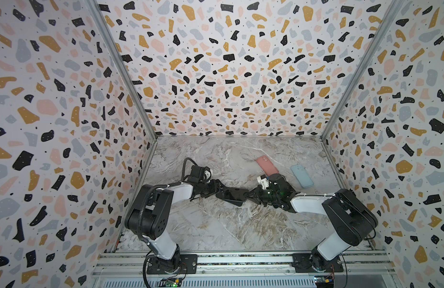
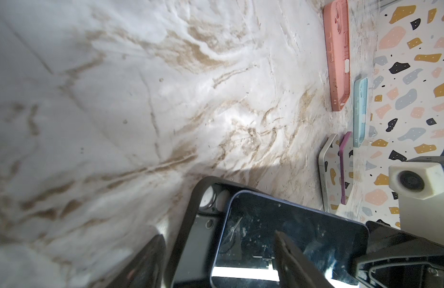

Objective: Put the phone into the phone case

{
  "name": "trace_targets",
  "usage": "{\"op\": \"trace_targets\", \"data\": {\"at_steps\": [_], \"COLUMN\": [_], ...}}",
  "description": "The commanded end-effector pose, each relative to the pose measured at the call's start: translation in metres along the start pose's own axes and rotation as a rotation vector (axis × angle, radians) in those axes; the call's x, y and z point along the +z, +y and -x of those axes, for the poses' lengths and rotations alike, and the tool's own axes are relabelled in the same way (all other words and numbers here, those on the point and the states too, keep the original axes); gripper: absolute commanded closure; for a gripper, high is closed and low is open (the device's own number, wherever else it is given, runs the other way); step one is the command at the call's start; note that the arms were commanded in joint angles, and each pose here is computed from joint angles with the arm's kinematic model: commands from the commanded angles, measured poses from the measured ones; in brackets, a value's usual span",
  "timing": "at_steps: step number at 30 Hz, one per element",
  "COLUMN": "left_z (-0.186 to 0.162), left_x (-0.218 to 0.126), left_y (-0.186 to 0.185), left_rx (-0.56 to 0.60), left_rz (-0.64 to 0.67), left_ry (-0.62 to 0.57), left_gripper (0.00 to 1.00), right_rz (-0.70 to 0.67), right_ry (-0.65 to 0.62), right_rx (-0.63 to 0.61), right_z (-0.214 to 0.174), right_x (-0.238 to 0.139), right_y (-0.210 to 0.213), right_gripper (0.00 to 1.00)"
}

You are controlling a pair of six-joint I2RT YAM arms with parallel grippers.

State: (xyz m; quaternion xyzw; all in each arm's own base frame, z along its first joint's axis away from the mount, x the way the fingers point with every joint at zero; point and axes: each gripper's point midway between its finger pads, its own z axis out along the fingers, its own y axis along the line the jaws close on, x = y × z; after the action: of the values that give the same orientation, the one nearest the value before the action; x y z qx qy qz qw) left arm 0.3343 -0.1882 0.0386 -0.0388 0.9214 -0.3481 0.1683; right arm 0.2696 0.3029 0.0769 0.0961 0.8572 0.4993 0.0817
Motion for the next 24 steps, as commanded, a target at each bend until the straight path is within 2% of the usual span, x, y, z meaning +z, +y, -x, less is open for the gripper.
{"op": "trace_targets", "data": {"at_steps": [1,24], "left_z": [-0.006,-0.008], "left_x": [0.002,0.0], "left_y": [0.01,0.008], "left_rx": [-0.018,-0.013], "left_rz": [0.027,0.015], "left_ry": [0.005,-0.011], "left_gripper": [0.29,0.29], "right_rz": [-0.106,-0.191], "right_ry": [0.011,-0.001], "right_rx": [0.071,0.118], "right_z": [-0.006,-0.011], "right_x": [0.007,0.02], "right_y": [-0.026,-0.041], "right_gripper": [1.0,1.0]}}
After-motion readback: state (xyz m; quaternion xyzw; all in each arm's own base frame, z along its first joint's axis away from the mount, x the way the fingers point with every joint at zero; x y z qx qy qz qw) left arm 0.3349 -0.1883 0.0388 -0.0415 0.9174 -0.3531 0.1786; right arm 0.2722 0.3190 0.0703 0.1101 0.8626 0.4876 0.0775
